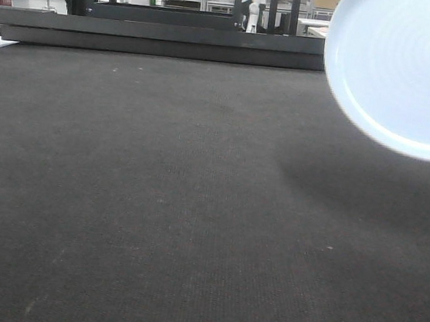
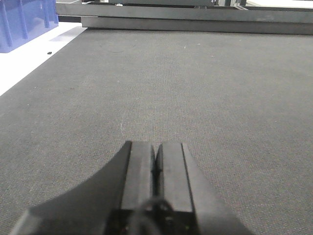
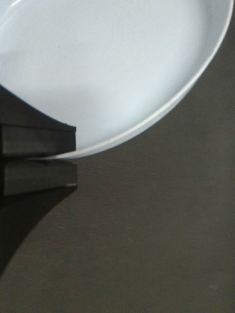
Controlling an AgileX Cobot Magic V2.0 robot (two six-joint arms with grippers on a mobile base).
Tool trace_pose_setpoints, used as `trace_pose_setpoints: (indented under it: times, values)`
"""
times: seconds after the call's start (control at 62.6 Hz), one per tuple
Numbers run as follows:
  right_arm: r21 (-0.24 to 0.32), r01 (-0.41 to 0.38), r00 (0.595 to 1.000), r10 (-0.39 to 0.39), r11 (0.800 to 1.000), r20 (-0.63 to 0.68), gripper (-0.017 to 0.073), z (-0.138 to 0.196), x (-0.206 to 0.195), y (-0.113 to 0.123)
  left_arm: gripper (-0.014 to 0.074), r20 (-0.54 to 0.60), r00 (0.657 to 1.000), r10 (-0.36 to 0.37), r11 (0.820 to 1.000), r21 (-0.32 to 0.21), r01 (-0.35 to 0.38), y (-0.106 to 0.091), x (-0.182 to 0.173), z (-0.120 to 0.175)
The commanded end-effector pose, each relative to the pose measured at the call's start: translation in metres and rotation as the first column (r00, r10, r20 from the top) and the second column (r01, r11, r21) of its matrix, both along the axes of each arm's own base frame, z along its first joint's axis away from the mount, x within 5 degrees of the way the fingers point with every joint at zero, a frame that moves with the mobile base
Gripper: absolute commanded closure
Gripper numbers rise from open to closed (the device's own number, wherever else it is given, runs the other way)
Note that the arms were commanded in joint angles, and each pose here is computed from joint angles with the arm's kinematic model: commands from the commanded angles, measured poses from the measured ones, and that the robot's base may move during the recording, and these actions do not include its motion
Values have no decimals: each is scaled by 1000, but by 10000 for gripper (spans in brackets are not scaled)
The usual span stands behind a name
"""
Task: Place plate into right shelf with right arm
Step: 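Lift the white plate up off the table with the right gripper, then drive the base away from the table holding the plate in the right gripper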
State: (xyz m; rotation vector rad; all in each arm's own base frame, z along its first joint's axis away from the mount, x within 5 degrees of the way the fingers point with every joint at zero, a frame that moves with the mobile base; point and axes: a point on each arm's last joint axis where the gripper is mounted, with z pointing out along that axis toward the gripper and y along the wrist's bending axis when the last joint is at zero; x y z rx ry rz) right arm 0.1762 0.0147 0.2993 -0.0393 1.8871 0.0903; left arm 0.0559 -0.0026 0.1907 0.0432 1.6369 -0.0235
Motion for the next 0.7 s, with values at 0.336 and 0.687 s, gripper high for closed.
trace_pose_setpoints:
  times: [0.336, 0.687]
  values:
    - [34, 13, 901, -26, 999, 433, 505, 22, -74, -8, 640, 77, 997, -1, 1000, -4, 2, 0, 0, 5]
    - [41, 5, 859, -26, 999, 512, 505, 20, -107, -10, 640, 77, 997, -1, 1000, -4, 2, 0, 0, 5]
